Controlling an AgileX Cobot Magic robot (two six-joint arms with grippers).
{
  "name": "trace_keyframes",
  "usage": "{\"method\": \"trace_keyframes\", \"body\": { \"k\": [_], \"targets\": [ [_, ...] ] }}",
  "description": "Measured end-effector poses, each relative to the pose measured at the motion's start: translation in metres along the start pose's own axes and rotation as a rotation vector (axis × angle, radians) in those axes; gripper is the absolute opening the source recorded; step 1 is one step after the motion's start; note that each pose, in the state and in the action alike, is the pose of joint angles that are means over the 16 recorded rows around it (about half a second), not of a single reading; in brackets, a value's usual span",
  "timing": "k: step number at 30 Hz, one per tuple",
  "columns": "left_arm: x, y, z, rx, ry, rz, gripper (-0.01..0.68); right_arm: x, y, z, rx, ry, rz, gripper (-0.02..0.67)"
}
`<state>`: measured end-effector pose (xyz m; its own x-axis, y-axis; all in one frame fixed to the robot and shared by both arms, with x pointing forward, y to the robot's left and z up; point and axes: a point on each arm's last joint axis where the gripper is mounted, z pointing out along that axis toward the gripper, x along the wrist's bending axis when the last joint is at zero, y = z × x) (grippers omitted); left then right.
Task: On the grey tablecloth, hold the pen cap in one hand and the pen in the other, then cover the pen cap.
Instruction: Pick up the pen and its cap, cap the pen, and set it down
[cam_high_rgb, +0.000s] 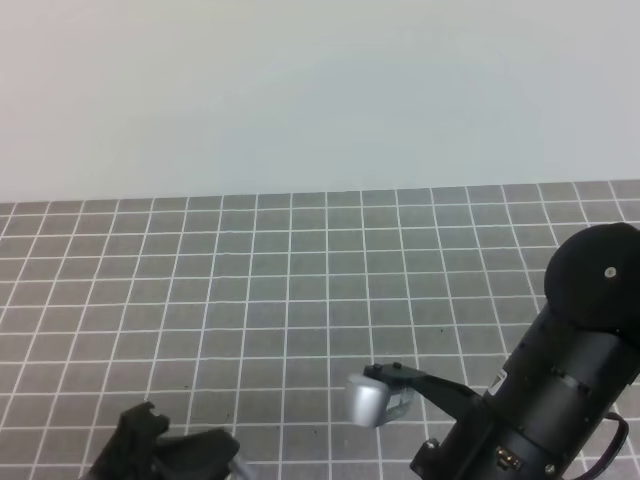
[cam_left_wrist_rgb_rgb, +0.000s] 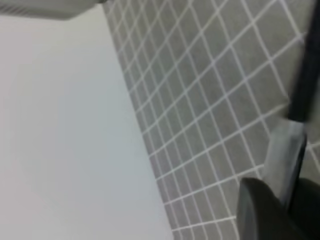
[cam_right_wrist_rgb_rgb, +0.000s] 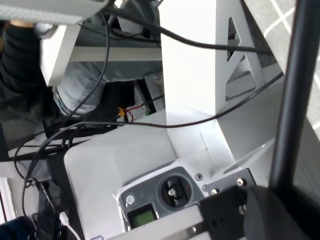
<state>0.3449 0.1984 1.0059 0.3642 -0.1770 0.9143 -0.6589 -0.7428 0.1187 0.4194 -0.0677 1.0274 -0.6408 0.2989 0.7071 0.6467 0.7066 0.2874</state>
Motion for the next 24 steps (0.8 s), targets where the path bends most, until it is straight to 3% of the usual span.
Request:
{"method": "trace_keyframes", "body": {
  "k": [9,24],
  "targets": [
    [-0.004,0.001,-0.001,-0.001,-0.040,0.005,0.010,0.000,0.000,0.000,0.001,-0.001,-0.001,0.062],
    [-0.001,0.000,-0.013,0.009,-0.003,-0.088,0.010,0.000,0.000,0.000,0.004,-0.005,-0.003,0.049]
  ]
}}
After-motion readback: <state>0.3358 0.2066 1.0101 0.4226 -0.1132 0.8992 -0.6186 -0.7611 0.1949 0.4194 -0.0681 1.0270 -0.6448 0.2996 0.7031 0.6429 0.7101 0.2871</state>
